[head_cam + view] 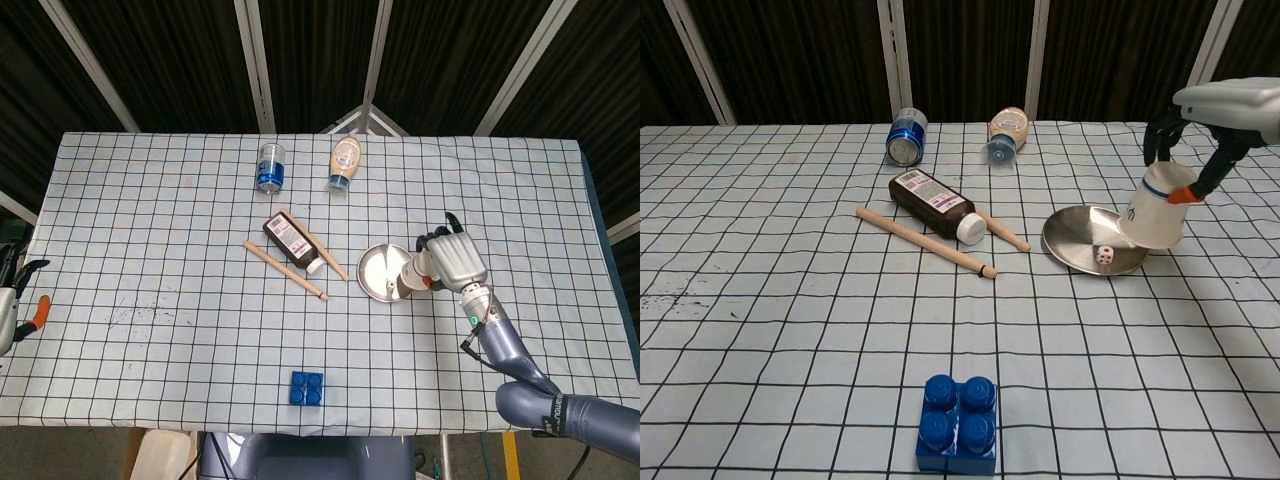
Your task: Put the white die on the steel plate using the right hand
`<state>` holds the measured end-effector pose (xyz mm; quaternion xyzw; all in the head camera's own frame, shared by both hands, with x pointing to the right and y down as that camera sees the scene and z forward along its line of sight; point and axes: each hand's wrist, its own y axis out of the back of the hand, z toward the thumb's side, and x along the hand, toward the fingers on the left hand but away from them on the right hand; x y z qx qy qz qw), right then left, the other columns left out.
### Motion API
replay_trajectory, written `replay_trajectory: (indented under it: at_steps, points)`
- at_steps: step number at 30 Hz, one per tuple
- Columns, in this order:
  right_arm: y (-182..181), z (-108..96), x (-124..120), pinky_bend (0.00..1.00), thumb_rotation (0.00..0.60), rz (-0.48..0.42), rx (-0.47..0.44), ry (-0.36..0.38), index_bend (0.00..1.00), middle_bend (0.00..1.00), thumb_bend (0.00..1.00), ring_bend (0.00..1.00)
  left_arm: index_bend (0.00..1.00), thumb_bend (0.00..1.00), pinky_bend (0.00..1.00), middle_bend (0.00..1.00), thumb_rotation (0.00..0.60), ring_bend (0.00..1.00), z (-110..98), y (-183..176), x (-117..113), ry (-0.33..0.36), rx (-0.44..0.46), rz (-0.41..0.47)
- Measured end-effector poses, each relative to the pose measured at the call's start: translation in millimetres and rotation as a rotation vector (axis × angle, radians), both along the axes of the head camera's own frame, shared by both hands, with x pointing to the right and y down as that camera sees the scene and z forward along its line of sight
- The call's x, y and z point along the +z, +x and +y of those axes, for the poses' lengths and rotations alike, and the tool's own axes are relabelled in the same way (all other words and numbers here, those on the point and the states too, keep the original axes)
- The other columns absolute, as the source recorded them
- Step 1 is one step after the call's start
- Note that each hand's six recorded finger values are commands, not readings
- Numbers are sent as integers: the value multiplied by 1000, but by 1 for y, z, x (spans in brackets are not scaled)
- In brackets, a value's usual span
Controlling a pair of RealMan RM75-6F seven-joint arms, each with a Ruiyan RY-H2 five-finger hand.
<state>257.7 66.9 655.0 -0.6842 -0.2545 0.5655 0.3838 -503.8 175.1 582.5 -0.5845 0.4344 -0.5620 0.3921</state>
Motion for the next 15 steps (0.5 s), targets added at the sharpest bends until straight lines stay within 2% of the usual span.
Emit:
replay_trajectory:
  at_steps: [15]
  points:
    - [-39,1,16,0,600,-41,-33,-22,514,474,383,266,233,635,120,0,600,0,-1,-2,0,-1,-8,-3]
